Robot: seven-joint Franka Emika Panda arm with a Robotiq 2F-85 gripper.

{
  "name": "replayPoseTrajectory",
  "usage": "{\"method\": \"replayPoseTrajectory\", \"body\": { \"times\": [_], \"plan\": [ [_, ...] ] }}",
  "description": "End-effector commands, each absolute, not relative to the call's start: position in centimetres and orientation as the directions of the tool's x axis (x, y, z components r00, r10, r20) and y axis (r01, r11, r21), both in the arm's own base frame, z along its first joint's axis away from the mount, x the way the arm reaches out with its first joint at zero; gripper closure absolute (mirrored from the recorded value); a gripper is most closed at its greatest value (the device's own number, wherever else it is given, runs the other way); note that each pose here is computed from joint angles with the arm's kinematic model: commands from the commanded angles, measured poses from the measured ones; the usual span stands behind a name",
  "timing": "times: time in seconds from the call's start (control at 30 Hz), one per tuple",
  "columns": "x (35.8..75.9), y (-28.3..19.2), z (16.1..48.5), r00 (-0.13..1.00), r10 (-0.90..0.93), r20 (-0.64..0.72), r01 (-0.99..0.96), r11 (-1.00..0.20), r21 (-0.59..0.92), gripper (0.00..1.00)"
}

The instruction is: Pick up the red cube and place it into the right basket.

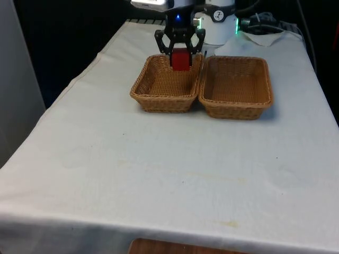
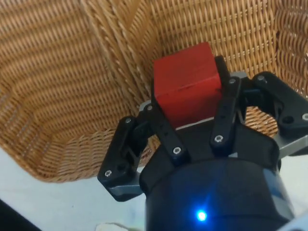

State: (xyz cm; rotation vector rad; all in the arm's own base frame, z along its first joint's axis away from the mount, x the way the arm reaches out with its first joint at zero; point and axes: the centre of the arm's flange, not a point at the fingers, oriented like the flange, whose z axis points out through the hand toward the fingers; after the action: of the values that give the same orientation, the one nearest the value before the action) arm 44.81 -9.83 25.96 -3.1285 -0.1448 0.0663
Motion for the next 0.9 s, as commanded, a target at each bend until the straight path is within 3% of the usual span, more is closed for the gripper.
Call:
{"method": "replayPoseTrajectory", "body": {
  "times": [0.0,0.87],
  "plan": [
    [44.6,-10.1,25.6,0.995,0.097,-0.037,0.097,-0.995,0.001,0.99],
    [40.6,-11.3,19.3,0.995,0.096,-0.035,0.098,-0.994,0.057,0.99]
  ]
}}
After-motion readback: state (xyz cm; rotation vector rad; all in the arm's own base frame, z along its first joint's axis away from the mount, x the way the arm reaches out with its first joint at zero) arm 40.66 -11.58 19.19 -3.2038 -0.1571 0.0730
